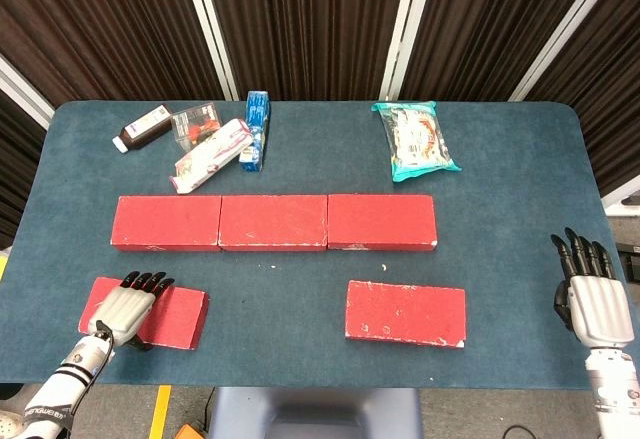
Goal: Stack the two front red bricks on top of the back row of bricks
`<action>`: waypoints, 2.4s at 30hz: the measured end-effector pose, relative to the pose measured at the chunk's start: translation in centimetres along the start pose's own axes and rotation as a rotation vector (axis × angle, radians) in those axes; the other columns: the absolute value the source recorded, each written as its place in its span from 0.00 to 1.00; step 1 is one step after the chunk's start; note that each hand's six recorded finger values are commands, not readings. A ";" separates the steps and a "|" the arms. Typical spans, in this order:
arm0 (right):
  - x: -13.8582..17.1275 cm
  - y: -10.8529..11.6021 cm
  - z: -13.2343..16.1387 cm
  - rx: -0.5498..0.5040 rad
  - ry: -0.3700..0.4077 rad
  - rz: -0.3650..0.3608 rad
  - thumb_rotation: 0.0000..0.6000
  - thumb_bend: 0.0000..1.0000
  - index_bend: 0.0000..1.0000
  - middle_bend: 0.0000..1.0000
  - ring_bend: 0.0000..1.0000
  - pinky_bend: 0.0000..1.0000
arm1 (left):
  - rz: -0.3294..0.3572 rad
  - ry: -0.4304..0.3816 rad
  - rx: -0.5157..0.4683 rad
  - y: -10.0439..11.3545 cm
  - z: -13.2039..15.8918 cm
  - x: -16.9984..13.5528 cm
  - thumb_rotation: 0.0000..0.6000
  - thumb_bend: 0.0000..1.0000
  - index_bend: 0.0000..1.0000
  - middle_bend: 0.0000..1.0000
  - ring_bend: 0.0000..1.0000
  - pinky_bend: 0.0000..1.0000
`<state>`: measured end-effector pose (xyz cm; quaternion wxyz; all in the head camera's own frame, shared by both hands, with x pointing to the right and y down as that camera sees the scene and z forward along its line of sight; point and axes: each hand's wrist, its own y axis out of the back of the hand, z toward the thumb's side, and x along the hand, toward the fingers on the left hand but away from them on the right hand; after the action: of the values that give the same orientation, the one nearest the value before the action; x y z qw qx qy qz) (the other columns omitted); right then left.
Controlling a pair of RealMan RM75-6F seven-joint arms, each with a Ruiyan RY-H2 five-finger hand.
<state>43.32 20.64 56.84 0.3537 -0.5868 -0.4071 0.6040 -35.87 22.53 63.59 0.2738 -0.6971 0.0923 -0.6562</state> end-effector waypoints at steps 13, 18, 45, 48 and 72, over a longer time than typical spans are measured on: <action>-0.1 -0.3 0.2 0.011 0.000 0.008 1.00 0.92 0.12 0.00 0.00 0.00 | -0.006 0.048 0.008 -0.2 -1.7 0.9 1.00 0.00 0.00 0.00 0.00 0.01; -0.1 -0.3 0.2 0.009 -0.001 0.006 1.00 0.92 0.12 0.00 0.00 0.00 | -0.012 0.066 0.011 -0.3 -2.2 1.1 1.00 0.00 0.00 0.00 0.00 0.01; 0.0 -0.3 0.4 -0.001 0.004 0.002 1.00 0.92 0.13 0.00 0.00 0.00 | -0.050 0.119 0.040 -1.0 -3.6 1.5 1.00 0.21 0.00 0.01 0.00 0.03; 0.0 -0.3 0.5 -0.012 0.005 -0.004 1.00 0.92 0.13 0.00 0.00 0.00 | -0.055 0.127 0.042 -1.1 -3.7 1.5 1.00 0.22 0.00 0.02 0.00 0.03; 0.0 -0.3 0.5 -0.022 0.007 -0.006 1.00 0.92 0.14 0.00 0.00 0.00 | -0.035 0.160 0.088 0.3 -4.2 0.5 1.00 0.26 0.07 0.14 0.00 0.05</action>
<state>42.79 20.71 57.09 0.3507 -0.5915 -0.4143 0.5963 -39.78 20.97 63.83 0.2846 -0.6311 0.0727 -0.7180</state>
